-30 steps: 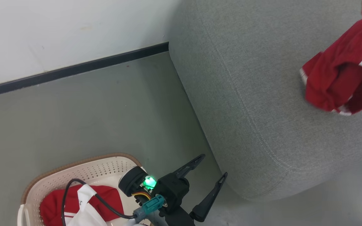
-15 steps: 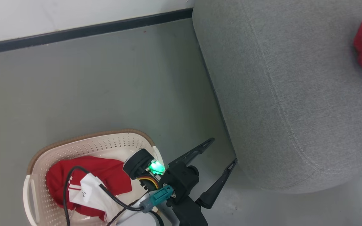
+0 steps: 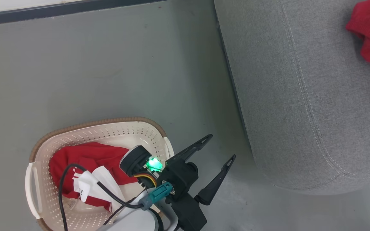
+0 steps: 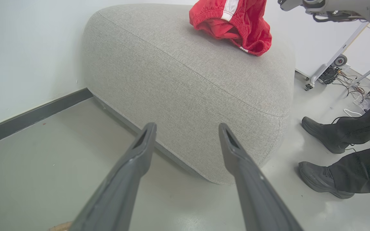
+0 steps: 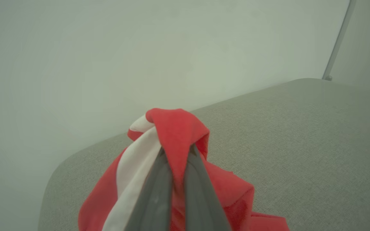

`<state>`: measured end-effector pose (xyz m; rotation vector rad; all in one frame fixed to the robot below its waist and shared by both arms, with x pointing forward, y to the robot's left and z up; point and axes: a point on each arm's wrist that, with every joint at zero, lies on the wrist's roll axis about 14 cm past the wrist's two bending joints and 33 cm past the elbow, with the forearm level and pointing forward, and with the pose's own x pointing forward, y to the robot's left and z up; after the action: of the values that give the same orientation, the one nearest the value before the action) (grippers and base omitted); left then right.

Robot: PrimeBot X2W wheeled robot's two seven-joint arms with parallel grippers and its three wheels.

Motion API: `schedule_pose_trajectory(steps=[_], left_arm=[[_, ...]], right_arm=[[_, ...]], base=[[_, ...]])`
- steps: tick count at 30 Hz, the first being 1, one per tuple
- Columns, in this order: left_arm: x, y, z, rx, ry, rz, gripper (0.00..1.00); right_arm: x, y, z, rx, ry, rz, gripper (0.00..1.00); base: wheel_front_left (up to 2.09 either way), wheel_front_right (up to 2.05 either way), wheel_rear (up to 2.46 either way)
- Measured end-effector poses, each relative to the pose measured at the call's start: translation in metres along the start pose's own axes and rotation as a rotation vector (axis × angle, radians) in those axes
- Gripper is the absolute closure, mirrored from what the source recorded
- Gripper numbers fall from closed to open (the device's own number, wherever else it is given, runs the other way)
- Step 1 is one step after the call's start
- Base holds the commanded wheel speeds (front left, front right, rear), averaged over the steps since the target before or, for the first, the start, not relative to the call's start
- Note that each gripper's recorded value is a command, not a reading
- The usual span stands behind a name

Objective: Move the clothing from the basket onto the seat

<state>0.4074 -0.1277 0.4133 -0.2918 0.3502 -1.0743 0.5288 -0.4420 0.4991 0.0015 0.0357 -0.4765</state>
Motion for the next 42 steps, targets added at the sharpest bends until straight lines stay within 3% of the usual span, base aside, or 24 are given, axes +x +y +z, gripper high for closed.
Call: schedule_pose_trajectory(steps=[8, 9, 10, 21, 31, 42], left_arm=[[0.002, 0.002, 0.001, 0.016, 0.0, -0.004, 0.0], [0.002, 0.002, 0.0, 0.017, 0.001, -0.002, 0.0], [0.002, 0.002, 0.001, 0.022, -0.001, 0.0, 0.0], [-0.001, -0.007, 0.019, 0.063, -0.044, 0.003, 0.0], [-0.01, -0.013, 0.035, 0.084, -0.092, 0.042, 0.0], [-0.029, -0.006, 0.055, 0.077, -0.163, 0.149, 0.0]], right_arm=[[-0.008, -0.014, -0.019, 0.007, 0.061, -0.041, 1.0], [-0.009, -0.015, -0.02, 0.009, 0.065, -0.046, 0.25], [-0.01, -0.017, -0.02, 0.015, 0.072, -0.054, 0.0], [-0.018, -0.011, -0.004, 0.027, 0.054, -0.022, 0.0], [-0.048, -0.007, -0.014, 0.055, 0.075, 0.004, 0.0], [-0.075, 0.036, -0.021, 0.076, 0.056, 0.128, 0.0]], base=[[0.0, 0.0, 0.0], [0.0, 0.0, 0.0], [0.0, 0.0, 0.0], [0.0, 0.0, 0.0], [0.0, 0.0, 0.0], [0.0, 0.0, 0.0]])
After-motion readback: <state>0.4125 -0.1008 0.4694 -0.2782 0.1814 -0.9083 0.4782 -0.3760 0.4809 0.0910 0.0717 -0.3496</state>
